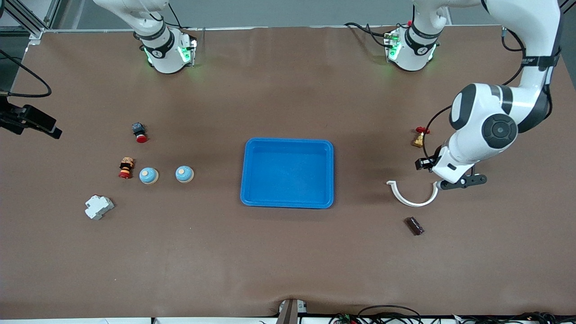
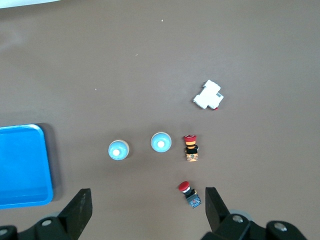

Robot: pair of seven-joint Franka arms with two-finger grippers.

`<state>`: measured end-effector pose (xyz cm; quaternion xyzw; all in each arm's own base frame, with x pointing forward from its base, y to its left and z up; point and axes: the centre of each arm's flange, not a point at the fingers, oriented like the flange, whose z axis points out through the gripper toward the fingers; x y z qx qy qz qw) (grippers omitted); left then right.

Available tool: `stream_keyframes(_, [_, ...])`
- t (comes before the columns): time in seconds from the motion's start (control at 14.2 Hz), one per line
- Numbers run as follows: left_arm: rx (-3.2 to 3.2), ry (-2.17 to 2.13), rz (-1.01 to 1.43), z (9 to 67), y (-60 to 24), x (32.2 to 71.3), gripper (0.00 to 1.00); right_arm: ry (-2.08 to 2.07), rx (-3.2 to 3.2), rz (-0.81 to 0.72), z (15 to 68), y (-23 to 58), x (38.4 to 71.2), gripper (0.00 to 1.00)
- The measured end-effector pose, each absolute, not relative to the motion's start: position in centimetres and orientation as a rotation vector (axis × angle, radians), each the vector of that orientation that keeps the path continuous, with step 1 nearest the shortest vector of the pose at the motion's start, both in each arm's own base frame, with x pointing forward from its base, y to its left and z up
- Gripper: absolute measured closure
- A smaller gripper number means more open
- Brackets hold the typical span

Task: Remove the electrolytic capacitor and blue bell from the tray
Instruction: 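Carry the capacitor into the white arch and release it with the left gripper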

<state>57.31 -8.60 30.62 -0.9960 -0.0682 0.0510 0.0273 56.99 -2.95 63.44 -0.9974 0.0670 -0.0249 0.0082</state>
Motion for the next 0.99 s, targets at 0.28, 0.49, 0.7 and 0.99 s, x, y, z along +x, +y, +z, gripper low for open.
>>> stream_keyframes(0.28, [-3.081, -0.184, 0.122, 26.4, -8.8, 57.8, 0.64, 0.154, -3.143, -0.081, 63.4, -2.6, 57.0, 0.00])
stream_keyframes(0.49, [-3.077, -0.145, 0.095, 23.2, -8.9, 58.1, 0.64, 0.149, -3.143, -0.076, 63.2, -2.5, 57.0, 0.00])
stream_keyframes(0.7, [-3.069, -0.119, 0.110, 20.6, -8.9, 58.0, 0.64, 0.145, -3.143, -0.076, 63.2, -2.3, 57.0, 0.00])
stream_keyframes(0.99, [-3.065, -0.111, 0.121, 19.2, -8.8, 57.8, 0.64, 0.138, -3.144, -0.079, 63.2, -2.1, 57.1, 0.00])
